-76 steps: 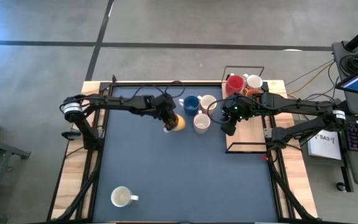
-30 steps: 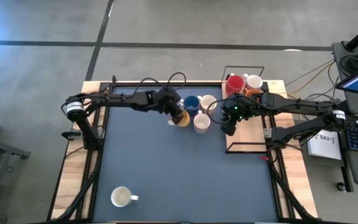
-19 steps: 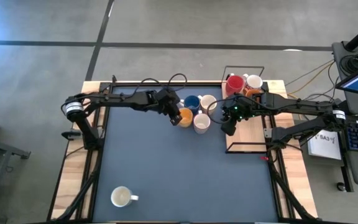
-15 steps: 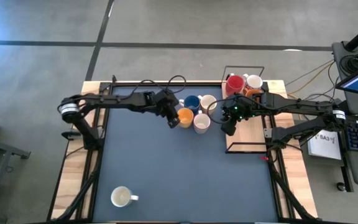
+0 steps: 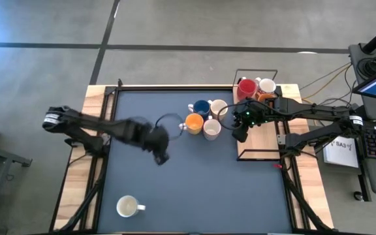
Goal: Place coffee mugs
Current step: Move the gray patterned mug to the top middle, then put the orange patterned mug on the shelf
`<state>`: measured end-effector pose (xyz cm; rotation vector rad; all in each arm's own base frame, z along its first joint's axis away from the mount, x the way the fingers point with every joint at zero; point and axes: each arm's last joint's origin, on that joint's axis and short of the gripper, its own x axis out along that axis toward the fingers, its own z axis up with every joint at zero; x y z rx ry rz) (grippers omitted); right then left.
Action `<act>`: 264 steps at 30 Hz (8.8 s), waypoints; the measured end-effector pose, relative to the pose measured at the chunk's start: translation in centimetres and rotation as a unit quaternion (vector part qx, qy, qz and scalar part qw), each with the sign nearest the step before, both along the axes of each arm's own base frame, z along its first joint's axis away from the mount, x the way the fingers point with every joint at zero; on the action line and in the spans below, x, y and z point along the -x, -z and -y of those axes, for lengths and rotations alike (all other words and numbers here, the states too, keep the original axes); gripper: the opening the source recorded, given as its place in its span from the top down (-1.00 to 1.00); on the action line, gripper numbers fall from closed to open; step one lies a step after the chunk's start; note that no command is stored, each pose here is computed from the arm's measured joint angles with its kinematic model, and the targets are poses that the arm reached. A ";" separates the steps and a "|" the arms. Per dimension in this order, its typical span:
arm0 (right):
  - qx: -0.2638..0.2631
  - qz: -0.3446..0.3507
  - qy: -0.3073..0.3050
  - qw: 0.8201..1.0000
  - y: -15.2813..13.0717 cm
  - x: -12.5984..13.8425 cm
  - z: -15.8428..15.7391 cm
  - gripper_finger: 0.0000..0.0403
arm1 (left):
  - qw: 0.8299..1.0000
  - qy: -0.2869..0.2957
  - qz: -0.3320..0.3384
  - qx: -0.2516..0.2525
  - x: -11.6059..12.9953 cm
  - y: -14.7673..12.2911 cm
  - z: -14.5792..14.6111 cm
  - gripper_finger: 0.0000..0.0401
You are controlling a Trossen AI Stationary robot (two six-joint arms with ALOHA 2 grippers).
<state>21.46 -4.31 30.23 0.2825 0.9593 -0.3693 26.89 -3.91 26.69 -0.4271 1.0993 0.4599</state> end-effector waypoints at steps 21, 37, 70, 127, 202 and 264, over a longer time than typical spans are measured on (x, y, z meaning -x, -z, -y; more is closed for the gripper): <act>0.000 0.000 0.000 1.000 0.0 0.0 0.0 0.45 | 0.974 -0.038 -0.196 0.110 9.8 0.8 13.2 0.43; 0.000 0.000 0.000 1.000 0.0 0.0 0.0 0.45 | 0.969 0.039 -0.167 0.176 10.9 0.7 16.3 0.43; 0.000 0.000 0.000 1.000 0.0 0.0 0.0 0.45 | 0.987 0.075 -0.108 0.093 4.3 5.1 10.9 0.95; 0.000 0.000 0.000 1.000 0.0 0.0 0.0 0.45 | 0.992 0.069 0.078 -0.077 -9.1 5.2 -9.2 0.61; -0.042 -0.033 0.116 0.992 4.4 -3.8 5.0 0.45 | 0.913 -0.070 0.353 -0.191 8.1 3.5 -8.5 0.58; -0.134 -0.008 0.278 0.951 8.5 -4.0 12.6 0.91 | 0.904 0.003 0.332 -0.268 8.5 1.8 -8.5 0.58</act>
